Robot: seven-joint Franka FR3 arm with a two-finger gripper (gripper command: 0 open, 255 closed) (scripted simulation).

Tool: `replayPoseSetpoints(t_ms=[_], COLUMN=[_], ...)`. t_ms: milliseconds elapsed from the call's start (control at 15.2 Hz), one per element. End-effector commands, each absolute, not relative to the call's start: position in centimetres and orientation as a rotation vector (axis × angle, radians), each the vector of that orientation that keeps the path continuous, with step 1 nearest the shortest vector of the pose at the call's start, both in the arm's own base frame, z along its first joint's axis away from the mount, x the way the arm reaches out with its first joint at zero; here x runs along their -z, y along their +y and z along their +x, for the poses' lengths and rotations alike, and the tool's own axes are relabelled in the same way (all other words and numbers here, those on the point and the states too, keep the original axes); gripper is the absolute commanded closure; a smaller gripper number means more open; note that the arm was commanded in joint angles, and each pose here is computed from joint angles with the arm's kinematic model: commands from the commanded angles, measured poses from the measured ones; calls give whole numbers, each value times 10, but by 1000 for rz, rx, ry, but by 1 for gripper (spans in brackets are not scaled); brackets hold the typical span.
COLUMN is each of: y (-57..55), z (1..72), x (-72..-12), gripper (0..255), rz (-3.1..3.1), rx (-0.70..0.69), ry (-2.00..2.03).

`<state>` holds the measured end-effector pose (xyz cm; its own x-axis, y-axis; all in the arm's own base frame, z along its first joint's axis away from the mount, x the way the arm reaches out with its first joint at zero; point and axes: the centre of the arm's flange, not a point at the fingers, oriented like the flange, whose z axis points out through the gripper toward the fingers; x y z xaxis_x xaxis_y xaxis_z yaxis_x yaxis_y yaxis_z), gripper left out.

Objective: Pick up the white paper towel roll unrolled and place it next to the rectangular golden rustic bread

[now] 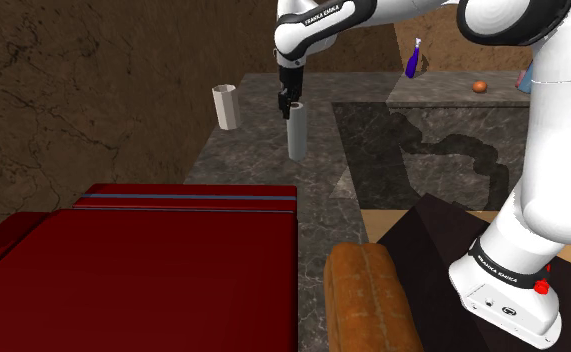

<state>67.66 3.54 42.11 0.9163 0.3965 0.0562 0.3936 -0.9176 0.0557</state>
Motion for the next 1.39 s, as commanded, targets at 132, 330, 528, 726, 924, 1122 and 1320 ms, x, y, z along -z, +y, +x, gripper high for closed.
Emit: replayPoseSetpoints(t_ms=[132, 330, 528, 726, 924, 1122, 1320], y=[34, 34, 34, 34, 34, 34, 34], z=[677, 677, 677, 677, 677, 677, 677], x=[-442, -457, -473, -489, -505, -521, -537], gripper=[255, 255, 255, 255, 255, 255, 255], rz=[3033, 3033, 3033, 3033, 3033, 3033, 3033], rx=[-103, -103, -103, -103, -103, -103, -103], ry=[626, 626, 626, 626, 626, 626, 626])
